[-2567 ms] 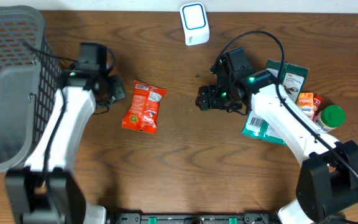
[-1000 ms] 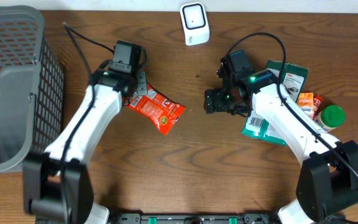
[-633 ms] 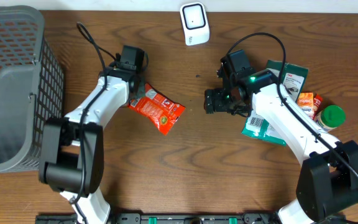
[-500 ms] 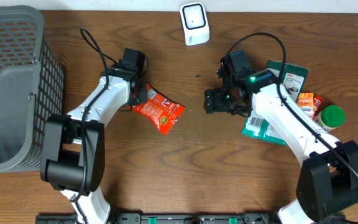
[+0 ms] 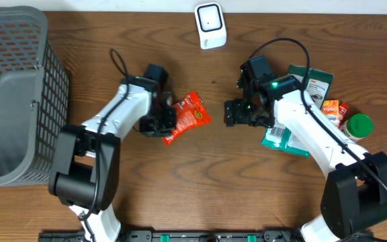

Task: Scan the item barcode
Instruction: 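Move the left gripper to the red snack bag and push it right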

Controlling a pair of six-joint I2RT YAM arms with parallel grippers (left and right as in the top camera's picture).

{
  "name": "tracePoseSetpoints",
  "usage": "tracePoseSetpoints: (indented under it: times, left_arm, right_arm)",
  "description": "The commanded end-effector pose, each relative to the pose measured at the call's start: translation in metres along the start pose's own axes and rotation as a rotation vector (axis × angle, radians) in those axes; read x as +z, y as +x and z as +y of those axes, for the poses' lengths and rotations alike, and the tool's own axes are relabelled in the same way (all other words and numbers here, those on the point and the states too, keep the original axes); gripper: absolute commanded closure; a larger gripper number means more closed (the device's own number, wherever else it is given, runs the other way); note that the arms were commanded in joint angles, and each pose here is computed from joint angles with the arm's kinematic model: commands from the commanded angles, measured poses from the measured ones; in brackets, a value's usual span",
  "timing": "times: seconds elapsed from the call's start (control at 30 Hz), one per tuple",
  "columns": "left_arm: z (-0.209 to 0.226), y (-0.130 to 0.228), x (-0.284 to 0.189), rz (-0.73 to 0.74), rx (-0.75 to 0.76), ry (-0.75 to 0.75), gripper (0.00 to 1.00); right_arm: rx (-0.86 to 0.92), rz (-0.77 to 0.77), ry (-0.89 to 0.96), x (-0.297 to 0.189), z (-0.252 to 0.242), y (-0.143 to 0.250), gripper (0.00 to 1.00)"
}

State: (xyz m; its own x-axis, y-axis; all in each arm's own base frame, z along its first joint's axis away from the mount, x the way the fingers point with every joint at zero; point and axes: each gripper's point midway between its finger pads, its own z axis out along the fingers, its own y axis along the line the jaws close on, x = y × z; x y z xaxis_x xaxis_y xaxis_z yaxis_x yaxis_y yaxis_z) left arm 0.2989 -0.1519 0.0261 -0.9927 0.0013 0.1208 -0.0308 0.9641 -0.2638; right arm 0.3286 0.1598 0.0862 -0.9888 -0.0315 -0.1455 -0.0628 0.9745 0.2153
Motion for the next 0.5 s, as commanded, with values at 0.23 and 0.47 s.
tracePoseSetpoints:
  times: [0.23,0.47]
  left_arm:
    - [-0.016,-0.017,-0.040,-0.224,0.124,-0.158,0.85]
    - [0.015,-0.071,-0.074,-0.477,0.062,-0.283,0.85]
  right_arm:
    - [0.036,0.035,-0.128,-0.010,-0.014,-0.005,0.11]
    - [0.051,0.039,-0.161,-0.012,-0.013,-0.006,0.09]
